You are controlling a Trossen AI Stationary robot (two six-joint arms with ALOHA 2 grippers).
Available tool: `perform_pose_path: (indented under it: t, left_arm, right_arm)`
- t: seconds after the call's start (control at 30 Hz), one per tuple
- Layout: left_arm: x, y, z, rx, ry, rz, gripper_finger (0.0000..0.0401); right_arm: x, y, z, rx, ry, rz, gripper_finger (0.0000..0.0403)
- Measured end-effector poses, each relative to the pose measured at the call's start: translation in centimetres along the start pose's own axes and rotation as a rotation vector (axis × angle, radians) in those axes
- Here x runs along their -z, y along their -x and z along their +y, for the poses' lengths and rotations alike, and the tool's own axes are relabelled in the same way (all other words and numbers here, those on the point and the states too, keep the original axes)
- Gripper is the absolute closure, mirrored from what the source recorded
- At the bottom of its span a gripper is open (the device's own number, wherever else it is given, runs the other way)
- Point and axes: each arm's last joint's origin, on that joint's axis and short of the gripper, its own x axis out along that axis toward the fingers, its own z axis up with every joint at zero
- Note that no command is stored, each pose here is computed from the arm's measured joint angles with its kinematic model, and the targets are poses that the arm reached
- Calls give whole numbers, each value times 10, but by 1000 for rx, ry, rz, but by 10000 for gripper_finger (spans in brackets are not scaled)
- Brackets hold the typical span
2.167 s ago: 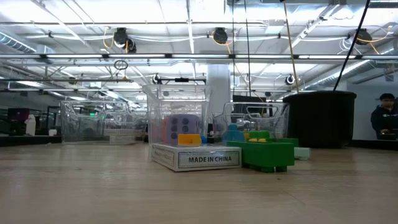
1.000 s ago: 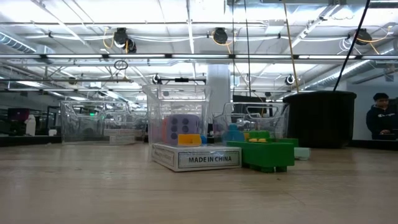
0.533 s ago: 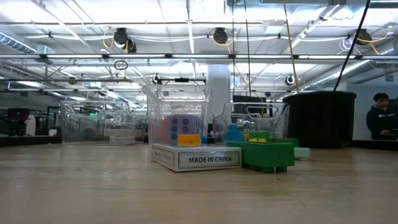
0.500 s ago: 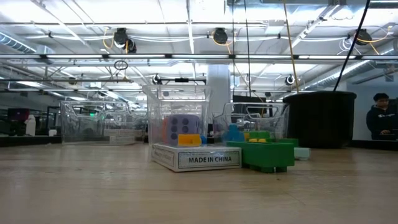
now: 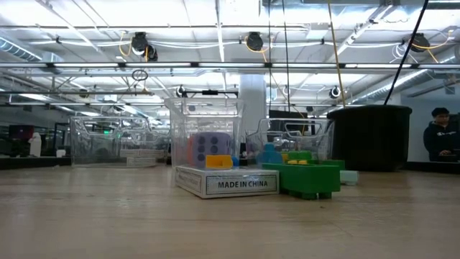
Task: Pick & Place Toys
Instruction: Put the red game piece into the right transparent bin
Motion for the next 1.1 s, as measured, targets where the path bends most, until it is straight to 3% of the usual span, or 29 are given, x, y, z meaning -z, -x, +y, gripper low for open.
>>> perform_pose_path:
  t: [0.17,0.3,0.67,0.9,1.1]
  left_arm:
    - [-1,-15,3,25,37,1,220]
    - [-4,-28,0,126,59,0,231]
    - [2,-61,1,193,109,29,223]
    - [2,-65,-2,242,120,30,230]
    - [2,-65,-2,242,124,30,212]
  right_arm:
    - [-4,0,8,96,146,44,163]
    - [-2,-1,7,171,168,72,152]
    - [1,-1,5,267,247,122,127]
    - [3,-1,4,321,259,158,146]
    - [3,0,4,321,278,167,190]
